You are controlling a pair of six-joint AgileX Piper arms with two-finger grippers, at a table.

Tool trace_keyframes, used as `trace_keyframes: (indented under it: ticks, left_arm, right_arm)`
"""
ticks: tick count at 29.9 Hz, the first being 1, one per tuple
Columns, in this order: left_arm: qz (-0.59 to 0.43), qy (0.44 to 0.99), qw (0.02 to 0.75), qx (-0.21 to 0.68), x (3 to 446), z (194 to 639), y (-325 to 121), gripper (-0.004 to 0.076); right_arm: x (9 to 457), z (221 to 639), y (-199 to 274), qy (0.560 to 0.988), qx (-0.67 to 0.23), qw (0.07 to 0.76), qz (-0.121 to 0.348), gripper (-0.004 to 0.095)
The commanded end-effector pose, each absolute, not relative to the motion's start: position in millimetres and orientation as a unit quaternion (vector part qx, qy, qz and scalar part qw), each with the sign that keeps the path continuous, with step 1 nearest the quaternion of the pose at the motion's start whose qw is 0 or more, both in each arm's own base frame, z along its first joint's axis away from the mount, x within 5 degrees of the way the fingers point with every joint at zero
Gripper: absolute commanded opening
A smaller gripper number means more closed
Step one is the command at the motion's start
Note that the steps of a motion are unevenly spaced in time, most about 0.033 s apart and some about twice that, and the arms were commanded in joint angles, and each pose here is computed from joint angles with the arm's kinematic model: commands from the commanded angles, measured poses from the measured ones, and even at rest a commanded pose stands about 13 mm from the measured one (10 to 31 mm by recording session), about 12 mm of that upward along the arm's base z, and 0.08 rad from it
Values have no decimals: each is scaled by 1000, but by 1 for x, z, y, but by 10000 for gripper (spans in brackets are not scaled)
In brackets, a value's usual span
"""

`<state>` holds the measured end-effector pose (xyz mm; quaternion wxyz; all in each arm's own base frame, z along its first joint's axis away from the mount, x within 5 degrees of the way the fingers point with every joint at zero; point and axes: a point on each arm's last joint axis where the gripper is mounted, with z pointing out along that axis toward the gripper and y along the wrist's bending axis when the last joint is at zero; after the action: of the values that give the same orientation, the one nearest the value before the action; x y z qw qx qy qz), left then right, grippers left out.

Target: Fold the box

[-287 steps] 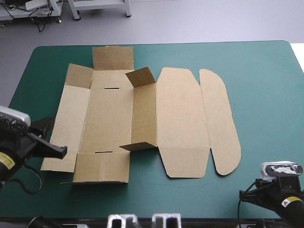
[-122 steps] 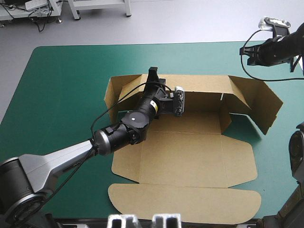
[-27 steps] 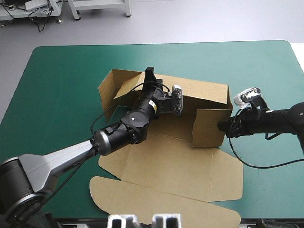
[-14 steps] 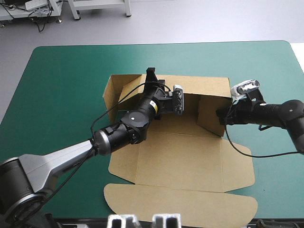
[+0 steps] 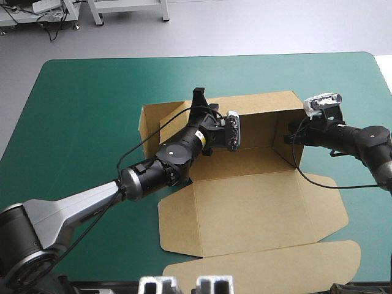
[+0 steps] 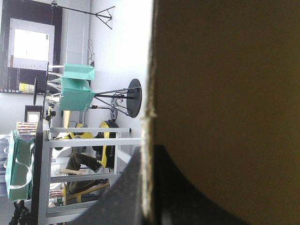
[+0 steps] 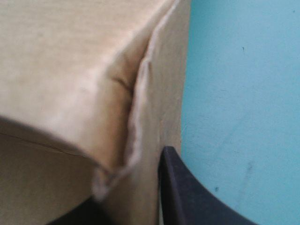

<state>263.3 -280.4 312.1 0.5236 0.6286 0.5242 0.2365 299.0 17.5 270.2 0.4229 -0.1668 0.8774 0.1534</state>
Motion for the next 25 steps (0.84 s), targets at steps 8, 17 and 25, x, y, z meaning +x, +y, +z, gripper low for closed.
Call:
trace_keyframes:
  ticks: [8,17,25]
  left_arm:
    - [227,507,560,615,257,339,-278,115]
    - [203,514,569,609,253,339,-282,428]
    - [169,472,597,626,216,349,-306,428]
  right_arm:
    - [295,281,29,866,-184,419,202,0]
    - [293,280,30,867,-187,413,209,0]
    - [292,277,28,876,-186,397,198,0]
